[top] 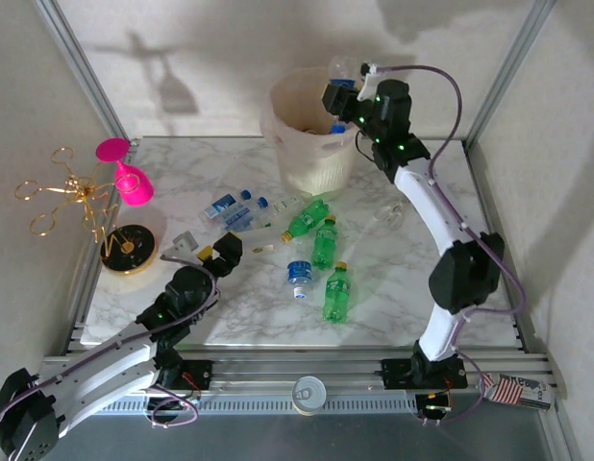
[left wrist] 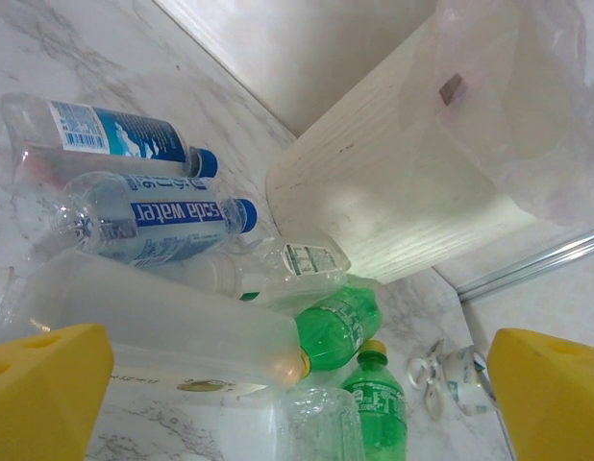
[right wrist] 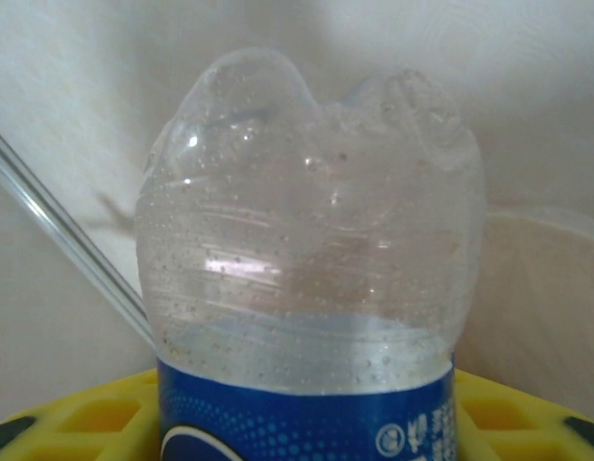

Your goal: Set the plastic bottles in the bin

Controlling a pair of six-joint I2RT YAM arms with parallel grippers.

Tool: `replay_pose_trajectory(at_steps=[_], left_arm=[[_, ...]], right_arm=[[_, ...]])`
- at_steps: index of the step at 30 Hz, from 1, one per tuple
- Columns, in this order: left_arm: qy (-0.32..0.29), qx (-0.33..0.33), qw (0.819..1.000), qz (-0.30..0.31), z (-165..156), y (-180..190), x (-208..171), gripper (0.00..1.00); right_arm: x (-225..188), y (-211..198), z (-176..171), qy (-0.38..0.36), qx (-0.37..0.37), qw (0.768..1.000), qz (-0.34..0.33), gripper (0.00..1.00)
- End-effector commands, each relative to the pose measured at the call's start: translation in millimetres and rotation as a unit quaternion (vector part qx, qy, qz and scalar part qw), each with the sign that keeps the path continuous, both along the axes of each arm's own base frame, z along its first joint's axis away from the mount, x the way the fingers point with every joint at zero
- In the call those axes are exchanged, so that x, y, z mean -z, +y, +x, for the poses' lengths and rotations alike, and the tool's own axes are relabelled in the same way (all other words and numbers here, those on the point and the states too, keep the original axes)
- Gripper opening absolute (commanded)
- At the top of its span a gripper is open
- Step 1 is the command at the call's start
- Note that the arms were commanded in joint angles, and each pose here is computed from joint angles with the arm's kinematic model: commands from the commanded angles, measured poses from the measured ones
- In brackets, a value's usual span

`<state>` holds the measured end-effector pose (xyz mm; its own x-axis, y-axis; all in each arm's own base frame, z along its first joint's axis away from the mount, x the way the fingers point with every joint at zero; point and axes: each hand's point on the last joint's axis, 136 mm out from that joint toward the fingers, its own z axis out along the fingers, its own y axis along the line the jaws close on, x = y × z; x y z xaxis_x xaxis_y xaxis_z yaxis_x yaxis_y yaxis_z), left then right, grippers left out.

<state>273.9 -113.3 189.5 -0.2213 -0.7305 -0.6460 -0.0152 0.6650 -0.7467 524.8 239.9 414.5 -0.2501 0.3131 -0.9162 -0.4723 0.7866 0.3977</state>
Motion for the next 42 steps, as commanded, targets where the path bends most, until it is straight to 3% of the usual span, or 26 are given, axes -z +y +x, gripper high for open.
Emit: replay_pose_trajectory(at_steps=[1,10,12,16,19,32,38,42], left_arm=[[0.013,-0.016,1.0,0.009,-3.0,10.5,8.3,1.0],[0.013,-0.023,1.0,0.003,-6.9,16.1,7.4,1.0],[0.013,-0.023,1.0,0.002,-7.0,15.9,7.6,1.0],[0.014,-0.024,1.0,0.001,-7.1,16.8,7.4,1.0],[0.015,-0.027,1.0,0.001,-7.2,17.7,8.0,1.0],[0.007,-0.047,0.998,0.041,2.9,23.0,-4.1,1.0],[0.011,-0.057,0.994,0.098,18.3,30.8,-16.6,1.0],[0.02,-0.052,0.991,0.12,31.0,32.2,-17.2,1.0]], right_arm=[[1.2,9.2,19.6,-0.001,-0.005,1.0,-0.013,0.51],[31.3,26.3,57.2,0.022,-0.004,0.999,-0.032,0.57],[31.6,27.9,61.2,0.022,-0.004,0.999,-0.033,0.64],[20.4,30.8,61.9,0.011,-0.005,0.999,-0.036,0.89],[4.3,30.2,56.7,-0.007,-0.006,0.999,-0.04,0.99],[-45.2,13.7,-20.1,-0.058,-0.011,0.996,-0.071,0.99],[-29.8,-1.6,-68.4,-0.054,-0.015,0.996,-0.067,0.99],[1.2,-13.2,-98.7,-0.029,-0.015,0.998,-0.06,0.99]])
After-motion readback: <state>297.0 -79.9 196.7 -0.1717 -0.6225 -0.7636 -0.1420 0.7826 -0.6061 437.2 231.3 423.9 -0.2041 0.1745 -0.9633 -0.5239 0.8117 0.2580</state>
